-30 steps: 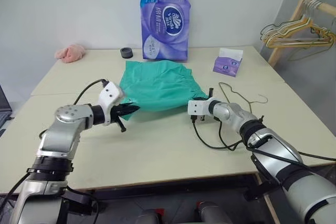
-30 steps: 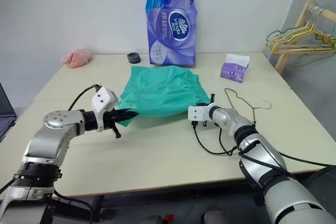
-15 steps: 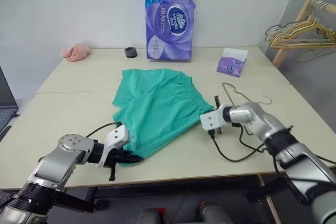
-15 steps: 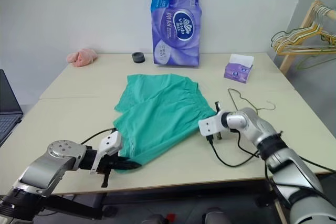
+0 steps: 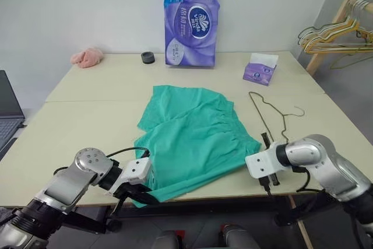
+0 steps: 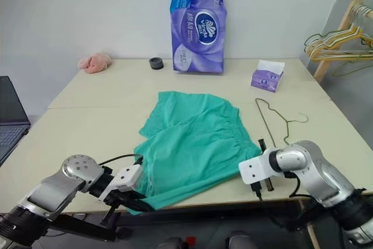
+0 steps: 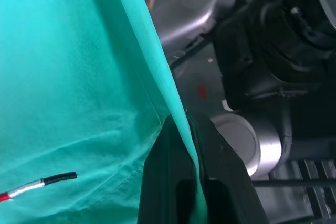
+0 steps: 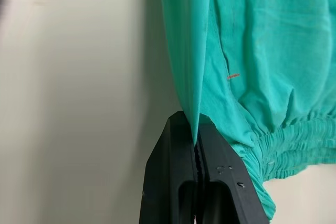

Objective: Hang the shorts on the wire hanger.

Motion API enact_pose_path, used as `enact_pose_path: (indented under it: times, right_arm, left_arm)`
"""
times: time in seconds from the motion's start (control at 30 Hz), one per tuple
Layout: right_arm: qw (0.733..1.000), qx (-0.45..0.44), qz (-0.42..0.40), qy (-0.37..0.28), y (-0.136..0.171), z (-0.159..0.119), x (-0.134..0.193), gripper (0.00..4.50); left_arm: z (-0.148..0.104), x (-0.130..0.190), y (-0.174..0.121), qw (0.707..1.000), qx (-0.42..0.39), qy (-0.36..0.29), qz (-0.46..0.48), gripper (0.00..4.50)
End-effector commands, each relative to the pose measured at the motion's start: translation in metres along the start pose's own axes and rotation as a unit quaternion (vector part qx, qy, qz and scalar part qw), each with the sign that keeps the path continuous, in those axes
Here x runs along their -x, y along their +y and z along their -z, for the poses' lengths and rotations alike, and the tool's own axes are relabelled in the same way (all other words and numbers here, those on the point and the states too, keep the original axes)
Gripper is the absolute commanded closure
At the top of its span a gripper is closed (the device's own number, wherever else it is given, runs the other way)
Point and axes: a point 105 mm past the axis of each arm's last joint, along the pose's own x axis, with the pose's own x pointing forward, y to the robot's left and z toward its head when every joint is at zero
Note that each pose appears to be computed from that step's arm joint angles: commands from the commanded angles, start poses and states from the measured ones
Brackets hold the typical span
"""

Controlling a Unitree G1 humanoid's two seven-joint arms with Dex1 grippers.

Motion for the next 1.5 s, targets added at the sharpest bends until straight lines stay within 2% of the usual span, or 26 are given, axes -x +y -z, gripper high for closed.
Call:
enact_pose_path:
  times: [0.03,0.23,0.37,0.6,0.7,0.8,0.87,0.97,1.17,1.33,1.5]
  right_arm:
    - [0.998,-0.043,-0.007,0.042,0.005,0.012,0.026,4.48]
    - [0.995,-0.07,-0.066,0.026,0.04,0.0,0.033,4.48]
    - [0.993,-0.076,-0.086,0.017,0.051,-0.004,0.035,4.48]
    - [0.994,-0.051,-0.093,0.013,0.053,-0.004,0.033,4.48]
    - [0.995,-0.02,-0.101,0.003,0.056,-0.007,0.031,4.48]
    - [0.994,-0.028,-0.107,-0.017,0.057,-0.011,0.031,4.48]
    - [0.994,-0.027,-0.103,-0.012,0.055,-0.01,0.032,4.5]
    - [0.992,-0.033,-0.122,-0.011,0.059,-0.009,0.034,3.9]
    - [0.993,-0.03,-0.117,-0.013,0.051,-0.01,0.04,1.87]
    - [0.993,-0.048,-0.069,-0.083,0.024,-0.029,0.056,0.08]
    - [0.973,-0.168,0.036,-0.156,-0.015,-0.033,0.077,0.08]
  left_arm:
    - [0.01,0.004,-0.007,0.999,0.001,0.032,0.024,4.5]
    - [0.007,0.006,-0.018,0.998,-0.004,0.036,0.057,4.5]
    - [0.003,0.008,-0.031,0.996,0.007,0.031,0.081,4.5]
    - [-0.005,0.009,-0.048,0.994,0.018,0.027,0.108,4.5]
    - [-0.006,0.007,-0.051,0.993,0.014,0.031,0.111,4.5]
    - [-0.008,0.005,-0.052,0.994,0.017,0.028,0.108,4.5]
    - [-0.01,0.003,-0.052,0.993,0.021,0.026,0.109,4.1]
    - [-0.012,0.002,-0.051,0.993,0.033,0.02,0.11,3.39]
    - [-0.015,0.001,-0.046,0.994,0.031,0.017,0.104,1.59]
    - [-0.027,0.003,-0.034,0.997,0.022,-0.019,0.077,0.05]
    - [-0.06,0.017,0.005,0.995,0.013,-0.102,-0.016,0.05]
